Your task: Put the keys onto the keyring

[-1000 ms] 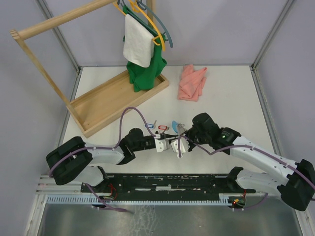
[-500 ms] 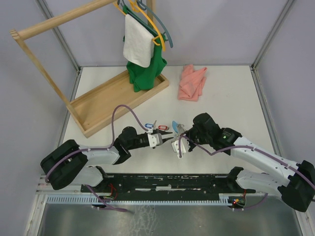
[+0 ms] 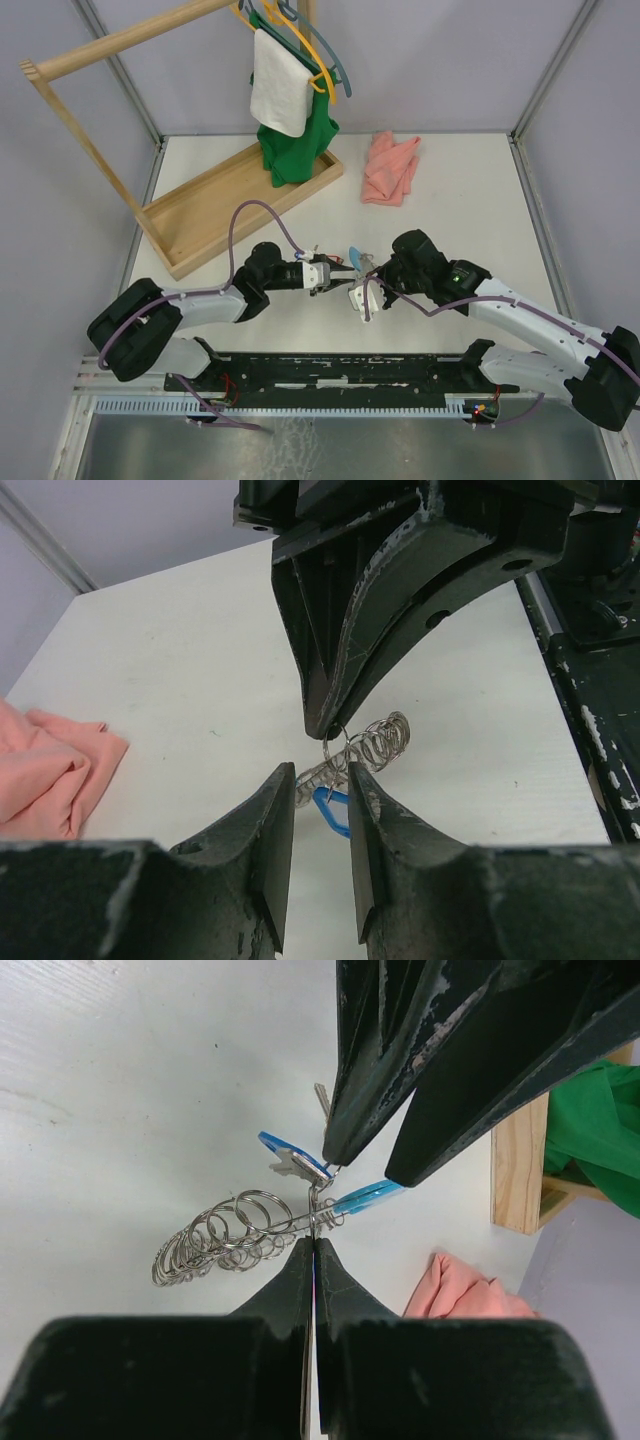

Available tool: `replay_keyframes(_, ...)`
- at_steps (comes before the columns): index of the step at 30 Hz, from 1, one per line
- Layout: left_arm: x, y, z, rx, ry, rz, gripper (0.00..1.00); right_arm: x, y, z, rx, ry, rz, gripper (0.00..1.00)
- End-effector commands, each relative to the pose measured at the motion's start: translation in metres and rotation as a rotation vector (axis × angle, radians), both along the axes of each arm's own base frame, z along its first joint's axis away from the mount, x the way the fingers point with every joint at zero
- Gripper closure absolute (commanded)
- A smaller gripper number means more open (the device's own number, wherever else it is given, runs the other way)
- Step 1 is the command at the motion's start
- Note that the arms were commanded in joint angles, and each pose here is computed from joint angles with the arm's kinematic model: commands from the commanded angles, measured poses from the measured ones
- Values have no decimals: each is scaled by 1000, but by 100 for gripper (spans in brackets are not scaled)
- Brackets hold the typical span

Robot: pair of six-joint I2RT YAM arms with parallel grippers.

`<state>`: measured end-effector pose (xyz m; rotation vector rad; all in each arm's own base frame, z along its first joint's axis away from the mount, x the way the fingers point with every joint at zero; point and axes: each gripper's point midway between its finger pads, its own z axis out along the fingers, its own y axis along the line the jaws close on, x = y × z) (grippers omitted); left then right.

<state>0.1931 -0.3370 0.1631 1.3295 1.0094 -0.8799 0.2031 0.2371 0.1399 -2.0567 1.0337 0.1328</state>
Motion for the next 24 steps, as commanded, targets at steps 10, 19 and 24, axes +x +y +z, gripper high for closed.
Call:
replay_keyframes(10,0,-15,-2,27,11,-90,72,-1,10,21,73,-26,31,99)
replay_keyframes(19,5,-10,-11,31,52,-59,95,-2,17,28,176,16,-3,99)
replay_keyframes(24,4,-5,-14,16,90,-69,97,1,20,37,301,69,-37,99)
